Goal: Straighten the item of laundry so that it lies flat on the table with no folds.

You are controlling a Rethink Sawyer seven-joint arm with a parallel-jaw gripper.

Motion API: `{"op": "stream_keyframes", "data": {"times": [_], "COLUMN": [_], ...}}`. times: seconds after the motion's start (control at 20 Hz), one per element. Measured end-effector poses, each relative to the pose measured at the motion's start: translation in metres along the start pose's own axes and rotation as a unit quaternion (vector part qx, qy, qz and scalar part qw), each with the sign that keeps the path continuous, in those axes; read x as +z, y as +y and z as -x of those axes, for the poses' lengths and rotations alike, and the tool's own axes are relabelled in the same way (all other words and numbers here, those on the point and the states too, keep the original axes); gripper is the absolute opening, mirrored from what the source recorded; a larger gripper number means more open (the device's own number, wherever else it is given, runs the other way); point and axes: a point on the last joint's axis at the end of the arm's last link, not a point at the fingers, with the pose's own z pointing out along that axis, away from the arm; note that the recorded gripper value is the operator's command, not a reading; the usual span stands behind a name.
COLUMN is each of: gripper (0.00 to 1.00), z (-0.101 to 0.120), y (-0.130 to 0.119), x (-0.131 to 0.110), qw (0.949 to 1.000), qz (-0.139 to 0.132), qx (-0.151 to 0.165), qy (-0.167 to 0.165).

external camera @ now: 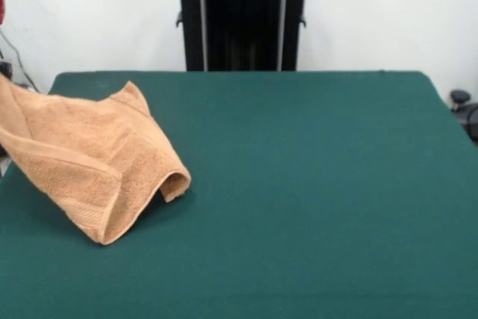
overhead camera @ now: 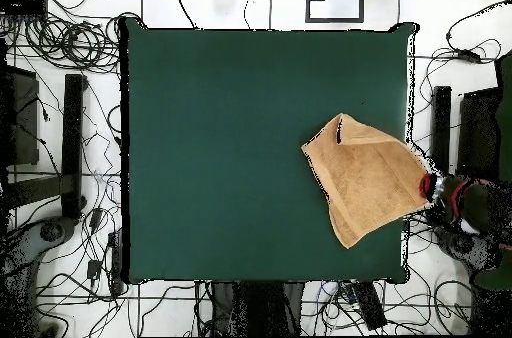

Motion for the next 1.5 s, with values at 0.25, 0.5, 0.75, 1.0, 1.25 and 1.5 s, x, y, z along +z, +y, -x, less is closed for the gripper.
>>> {"op": "stream_keyframes", "data": {"times": [0.25, 0.5, 0.75, 1.0, 1.25, 1.5], "gripper": [0.00, 0.00, 0.00, 0.00, 0.00, 0.00], "z": [0.006, 0.009, 0.015, 0.012, 0.004, -0.002], "y": [-0.019, -0.033, -0.039, -0.034, -0.012, 0.035], "x": [0.024, 0.044, 0.056, 0.049, 0.018, -0.008], "qw": [0.9997, 0.9995, 0.9984, 0.9977, 0.9967, 0.9948], "qz": [0.015, 0.030, 0.043, 0.043, 0.031, 0.013], "qx": [0.018, 0.005, -0.027, -0.046, -0.068, -0.098], "qy": [0.004, 0.011, 0.022, 0.027, 0.030, 0.024]}}
